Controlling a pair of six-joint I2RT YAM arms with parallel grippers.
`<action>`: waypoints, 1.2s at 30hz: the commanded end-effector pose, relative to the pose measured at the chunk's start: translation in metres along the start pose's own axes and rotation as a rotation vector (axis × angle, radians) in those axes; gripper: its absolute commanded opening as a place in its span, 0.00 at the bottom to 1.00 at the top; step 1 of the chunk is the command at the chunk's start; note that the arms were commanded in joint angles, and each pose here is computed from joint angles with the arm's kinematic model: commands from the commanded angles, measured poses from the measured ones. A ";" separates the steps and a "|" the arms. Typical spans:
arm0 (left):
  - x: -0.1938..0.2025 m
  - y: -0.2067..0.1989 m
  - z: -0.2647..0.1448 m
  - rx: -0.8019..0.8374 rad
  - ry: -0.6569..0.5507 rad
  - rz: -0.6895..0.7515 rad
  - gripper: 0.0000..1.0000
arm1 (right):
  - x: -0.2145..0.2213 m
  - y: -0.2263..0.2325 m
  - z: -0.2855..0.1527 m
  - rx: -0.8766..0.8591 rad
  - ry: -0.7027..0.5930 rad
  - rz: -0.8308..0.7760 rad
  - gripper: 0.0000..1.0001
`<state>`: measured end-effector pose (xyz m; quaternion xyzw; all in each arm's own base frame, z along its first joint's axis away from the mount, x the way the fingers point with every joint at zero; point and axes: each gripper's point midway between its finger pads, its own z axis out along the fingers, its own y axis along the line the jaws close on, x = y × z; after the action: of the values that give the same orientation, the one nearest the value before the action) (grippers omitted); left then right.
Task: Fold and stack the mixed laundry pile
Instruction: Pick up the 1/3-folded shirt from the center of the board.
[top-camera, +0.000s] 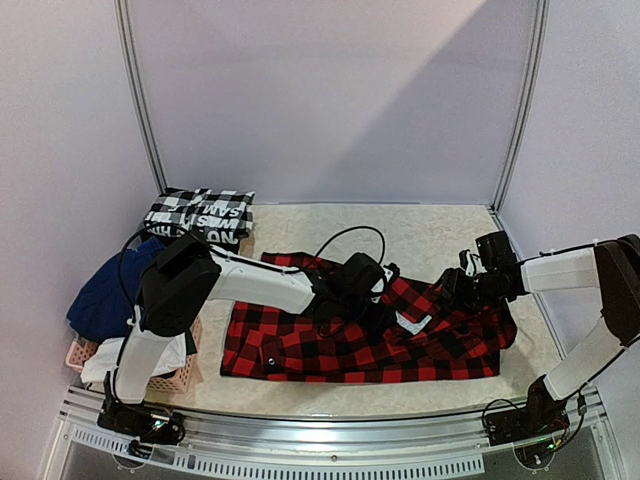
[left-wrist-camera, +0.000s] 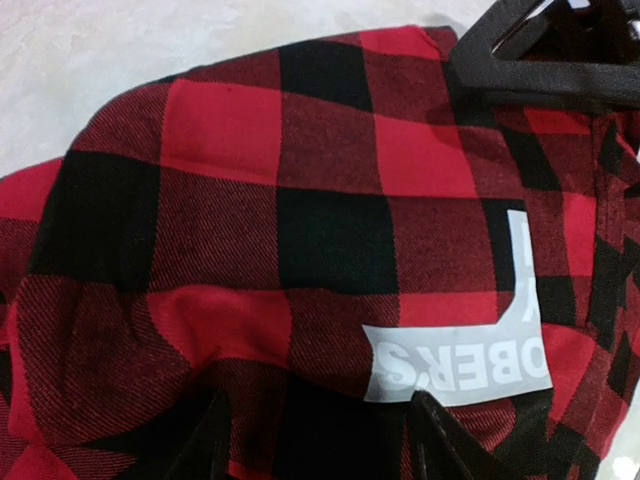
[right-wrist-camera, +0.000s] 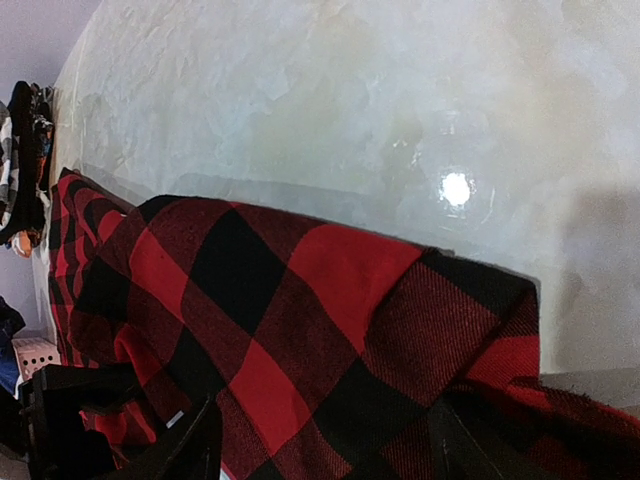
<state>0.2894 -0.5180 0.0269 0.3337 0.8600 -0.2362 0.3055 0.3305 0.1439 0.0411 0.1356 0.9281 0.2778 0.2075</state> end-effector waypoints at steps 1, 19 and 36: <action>0.012 -0.002 0.004 -0.003 0.018 0.008 0.62 | -0.001 0.000 0.005 -0.028 -0.006 0.012 0.70; 0.024 -0.002 0.008 0.004 0.042 -0.004 0.59 | -0.022 0.023 0.014 -0.128 -0.051 -0.001 0.09; 0.009 -0.005 -0.001 0.010 0.007 -0.001 0.58 | -0.053 0.096 -0.048 -0.201 -0.133 -0.213 0.00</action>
<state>0.2893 -0.5175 0.0246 0.3290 0.8602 -0.2394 0.3074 0.3693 0.1671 0.1167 0.0804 0.8945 0.3346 0.2855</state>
